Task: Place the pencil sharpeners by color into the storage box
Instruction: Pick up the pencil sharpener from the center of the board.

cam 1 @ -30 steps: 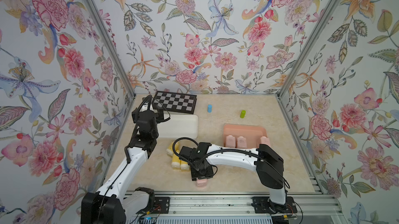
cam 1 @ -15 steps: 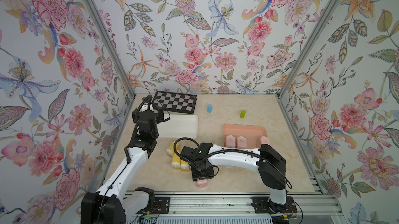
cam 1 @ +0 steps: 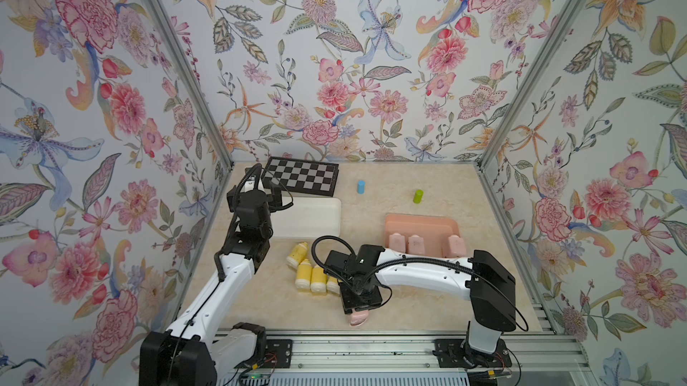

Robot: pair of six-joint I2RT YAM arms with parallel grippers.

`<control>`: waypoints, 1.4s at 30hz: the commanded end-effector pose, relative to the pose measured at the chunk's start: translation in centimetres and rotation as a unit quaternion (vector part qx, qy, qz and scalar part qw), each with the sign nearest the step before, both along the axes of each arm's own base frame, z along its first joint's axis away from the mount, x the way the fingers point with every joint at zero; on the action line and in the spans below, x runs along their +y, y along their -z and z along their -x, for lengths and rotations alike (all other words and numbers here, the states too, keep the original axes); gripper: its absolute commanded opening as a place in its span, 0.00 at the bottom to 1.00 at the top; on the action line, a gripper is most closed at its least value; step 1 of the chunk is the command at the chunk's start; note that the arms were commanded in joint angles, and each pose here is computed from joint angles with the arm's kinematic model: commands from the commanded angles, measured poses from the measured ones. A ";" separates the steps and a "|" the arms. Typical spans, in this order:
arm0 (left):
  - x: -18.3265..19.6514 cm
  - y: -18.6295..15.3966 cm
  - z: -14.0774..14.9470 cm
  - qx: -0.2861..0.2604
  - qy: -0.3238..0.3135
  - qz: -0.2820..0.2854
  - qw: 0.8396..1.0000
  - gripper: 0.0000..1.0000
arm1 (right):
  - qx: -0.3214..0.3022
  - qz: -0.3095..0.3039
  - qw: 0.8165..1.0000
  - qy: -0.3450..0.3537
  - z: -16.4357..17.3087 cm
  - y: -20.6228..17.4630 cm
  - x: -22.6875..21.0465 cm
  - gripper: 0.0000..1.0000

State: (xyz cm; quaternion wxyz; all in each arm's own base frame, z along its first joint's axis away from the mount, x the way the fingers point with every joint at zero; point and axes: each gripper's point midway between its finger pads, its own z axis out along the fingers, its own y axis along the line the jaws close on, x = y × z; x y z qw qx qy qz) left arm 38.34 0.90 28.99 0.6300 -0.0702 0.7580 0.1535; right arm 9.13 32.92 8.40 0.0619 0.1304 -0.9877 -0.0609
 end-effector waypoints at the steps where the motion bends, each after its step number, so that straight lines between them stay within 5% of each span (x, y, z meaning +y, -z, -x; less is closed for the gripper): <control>1: -0.2 -0.3 0.1 -0.006 0.003 -0.006 1.000 1.00 | -0.011 0.003 1.000 0.000 -0.5 -1.1 -1.9 0.45; 13: -0.2 0.0 0.1 -0.002 0.000 -0.010 1.000 0.99 | -0.028 0.039 0.999 -0.016 -2.4 -4.2 -7.9 0.45; 42: -0.4 1.2 -0.6 0.021 0.004 -0.020 1.000 0.99 | -0.132 0.055 0.989 0.048 -14.3 -10.8 -18.9 0.44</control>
